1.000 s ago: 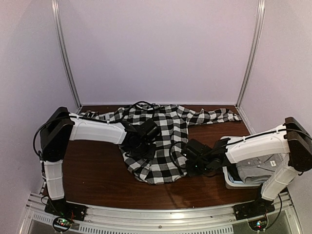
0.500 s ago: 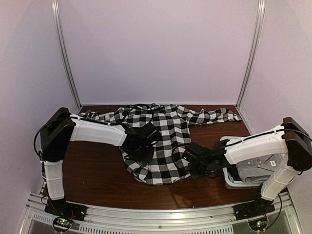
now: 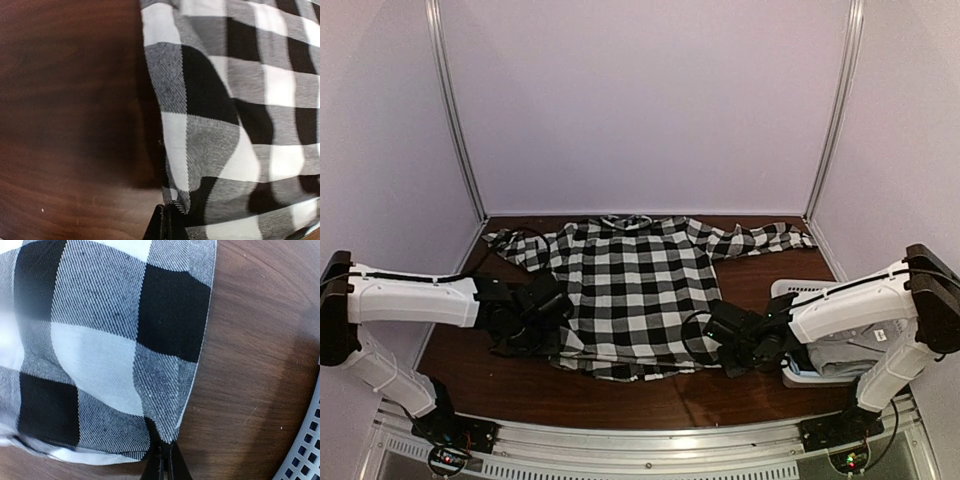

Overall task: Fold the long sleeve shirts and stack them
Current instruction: Flatten out the square-folded shirt at the center of the board, then pick up the sleeve from the corner of the board, then pass from the left arm to the right

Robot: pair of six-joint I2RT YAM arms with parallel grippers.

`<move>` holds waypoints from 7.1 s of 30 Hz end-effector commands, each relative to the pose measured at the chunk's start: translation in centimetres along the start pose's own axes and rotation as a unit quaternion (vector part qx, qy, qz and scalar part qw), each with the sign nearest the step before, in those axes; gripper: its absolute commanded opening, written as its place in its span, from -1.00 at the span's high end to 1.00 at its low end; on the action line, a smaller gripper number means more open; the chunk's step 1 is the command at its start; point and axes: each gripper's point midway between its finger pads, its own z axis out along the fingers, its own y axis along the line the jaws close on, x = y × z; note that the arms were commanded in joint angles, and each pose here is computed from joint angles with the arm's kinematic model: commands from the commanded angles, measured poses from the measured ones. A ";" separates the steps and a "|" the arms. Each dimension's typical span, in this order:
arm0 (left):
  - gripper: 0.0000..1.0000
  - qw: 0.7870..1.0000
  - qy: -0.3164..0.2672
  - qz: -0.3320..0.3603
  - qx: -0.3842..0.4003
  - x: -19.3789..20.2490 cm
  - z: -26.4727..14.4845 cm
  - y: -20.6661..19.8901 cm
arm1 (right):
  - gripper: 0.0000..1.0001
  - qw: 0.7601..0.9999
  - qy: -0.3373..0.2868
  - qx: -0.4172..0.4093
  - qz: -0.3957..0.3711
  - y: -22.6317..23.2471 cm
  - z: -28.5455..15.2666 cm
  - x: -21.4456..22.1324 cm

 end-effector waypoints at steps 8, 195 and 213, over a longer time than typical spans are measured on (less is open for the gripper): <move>1.00 0.991 0.065 -0.109 -0.034 6.2 -0.5 6.7 | 1.00 0.996 0.063 -0.060 -0.034 0.7 -3.0 2.3; 1.00 0.899 -0.056 -0.023 0.434 -25.3 -1.5 -14.0 | 0.09 0.867 -0.267 -0.418 0.048 19.9 -3.6 -32.1; 0.06 0.946 -0.092 -0.057 0.306 -22.5 -1.7 -7.5 | 1.00 0.846 -0.243 -0.474 0.001 19.2 -5.2 -34.0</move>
